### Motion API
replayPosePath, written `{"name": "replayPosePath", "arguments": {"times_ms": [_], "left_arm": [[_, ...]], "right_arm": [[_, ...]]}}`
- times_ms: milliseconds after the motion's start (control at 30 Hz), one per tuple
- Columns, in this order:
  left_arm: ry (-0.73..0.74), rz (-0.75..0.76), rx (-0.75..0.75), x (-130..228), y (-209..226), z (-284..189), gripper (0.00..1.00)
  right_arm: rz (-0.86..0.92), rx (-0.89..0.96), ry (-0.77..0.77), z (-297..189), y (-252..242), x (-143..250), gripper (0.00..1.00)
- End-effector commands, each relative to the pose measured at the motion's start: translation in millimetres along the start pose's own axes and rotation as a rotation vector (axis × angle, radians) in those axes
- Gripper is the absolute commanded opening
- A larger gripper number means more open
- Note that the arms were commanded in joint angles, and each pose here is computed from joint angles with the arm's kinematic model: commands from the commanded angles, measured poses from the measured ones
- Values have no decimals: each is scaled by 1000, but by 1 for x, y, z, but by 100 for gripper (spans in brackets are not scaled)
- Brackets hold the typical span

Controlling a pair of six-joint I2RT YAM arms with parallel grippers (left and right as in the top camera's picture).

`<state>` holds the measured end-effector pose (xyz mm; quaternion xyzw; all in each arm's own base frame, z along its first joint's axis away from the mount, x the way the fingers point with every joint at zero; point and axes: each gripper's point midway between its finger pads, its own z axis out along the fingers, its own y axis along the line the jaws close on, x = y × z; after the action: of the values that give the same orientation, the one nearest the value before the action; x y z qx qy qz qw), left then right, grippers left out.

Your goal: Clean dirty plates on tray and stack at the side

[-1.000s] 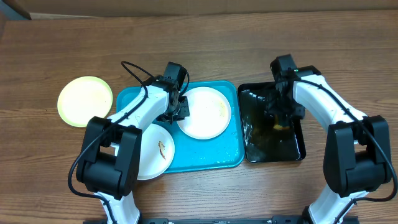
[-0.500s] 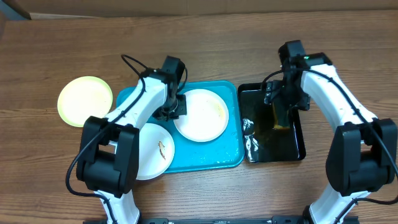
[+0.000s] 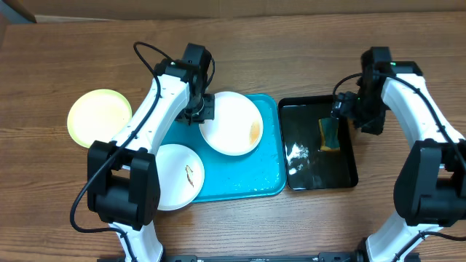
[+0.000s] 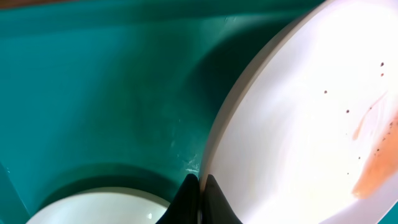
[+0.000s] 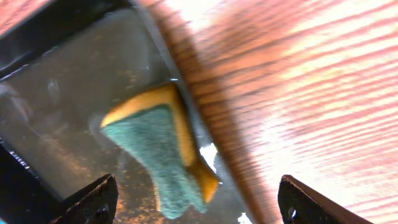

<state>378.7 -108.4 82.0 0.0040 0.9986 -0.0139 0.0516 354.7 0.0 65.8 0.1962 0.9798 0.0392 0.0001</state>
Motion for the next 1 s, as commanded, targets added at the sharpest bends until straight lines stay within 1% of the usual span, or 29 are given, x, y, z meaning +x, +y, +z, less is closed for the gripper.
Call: {"name": "replayPosePath", "arguments": {"times_ms": [0, 233, 300, 433, 533, 667, 833, 967], "left_arm": [[-33, 27, 3, -14, 0, -9, 4], [-70, 35, 24, -26, -6, -30, 4], [-94, 39, 31, -33, -9, -40, 4], [-149, 62, 48, -44, -23, -57, 4], [-194, 92, 51, -50, -37, -65, 4], [-252, 141, 46, -57, -58, -70, 4], [-338, 202, -9, -62, -83, -76, 4], [-418, 245, -86, -64, -100, -83, 4]], "right_arm": [[18, -30, -34, -15, -2, -8, 83], [24, -32, -42, -15, -3, -11, 86], [25, -34, -46, -16, -3, -12, 88], [38, -47, -57, -16, -6, -16, 97], [62, -102, -59, -18, -6, -21, 100], [110, -171, -65, -21, -13, -30, 100], [195, -178, -92, -24, -43, -42, 100], [254, -172, -106, -26, -66, -48, 100]]}}
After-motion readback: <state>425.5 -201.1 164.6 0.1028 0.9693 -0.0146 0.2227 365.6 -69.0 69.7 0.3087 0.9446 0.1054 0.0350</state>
